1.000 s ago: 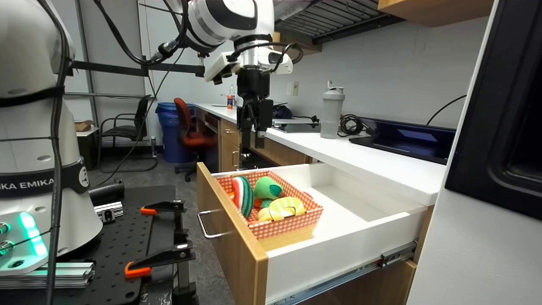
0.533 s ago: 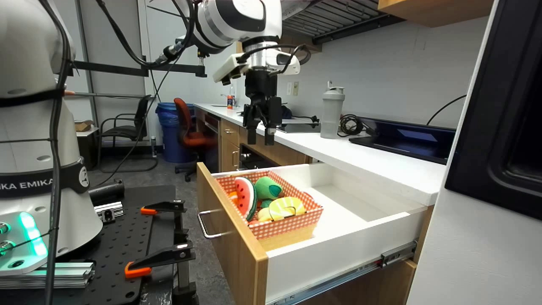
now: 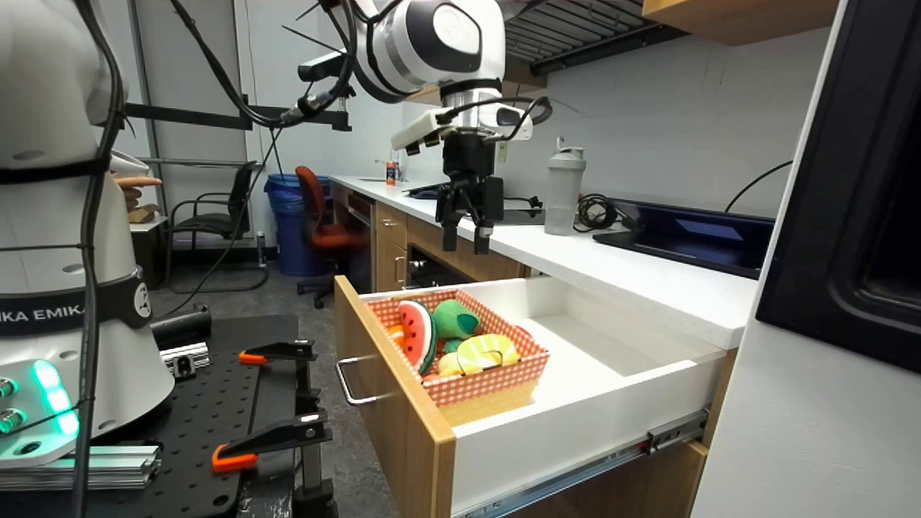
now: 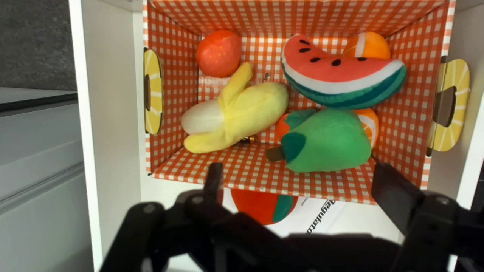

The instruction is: Pick up the two plush toys from the drawer, put them in the toy basket and close the top drawer.

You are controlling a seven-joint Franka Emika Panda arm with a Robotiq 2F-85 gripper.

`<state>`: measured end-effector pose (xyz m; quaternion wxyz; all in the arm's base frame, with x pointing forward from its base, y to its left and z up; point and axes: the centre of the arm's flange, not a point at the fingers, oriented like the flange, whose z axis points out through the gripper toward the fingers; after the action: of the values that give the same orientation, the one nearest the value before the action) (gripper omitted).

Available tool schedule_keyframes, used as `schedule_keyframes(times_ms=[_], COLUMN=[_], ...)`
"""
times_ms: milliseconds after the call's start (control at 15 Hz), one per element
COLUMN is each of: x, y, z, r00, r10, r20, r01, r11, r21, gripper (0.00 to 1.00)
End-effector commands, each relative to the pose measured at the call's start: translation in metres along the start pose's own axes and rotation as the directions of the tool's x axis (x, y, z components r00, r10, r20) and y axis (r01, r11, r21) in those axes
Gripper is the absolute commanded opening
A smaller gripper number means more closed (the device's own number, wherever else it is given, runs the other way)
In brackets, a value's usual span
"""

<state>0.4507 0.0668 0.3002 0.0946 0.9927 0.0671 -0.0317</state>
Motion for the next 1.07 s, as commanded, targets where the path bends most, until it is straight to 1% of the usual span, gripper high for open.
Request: schedule_keyframes(times_ms=[0, 533, 1000], x=[0.037, 0.095, 0.116], y=[-0.007, -0.022, -0.025], z=[0.014, 0.042, 0.051], r00=[1.0, 0.998, 0.993], r10=[0.019, 0.066, 0.114], r20=[0.01, 0.023, 0.029], r01=[-0.019, -0.065, -0.113], r11=[1.0, 0.998, 0.993], r21=[0.001, -0.019, -0.04], gripper=[1.0, 1.0, 0.99])
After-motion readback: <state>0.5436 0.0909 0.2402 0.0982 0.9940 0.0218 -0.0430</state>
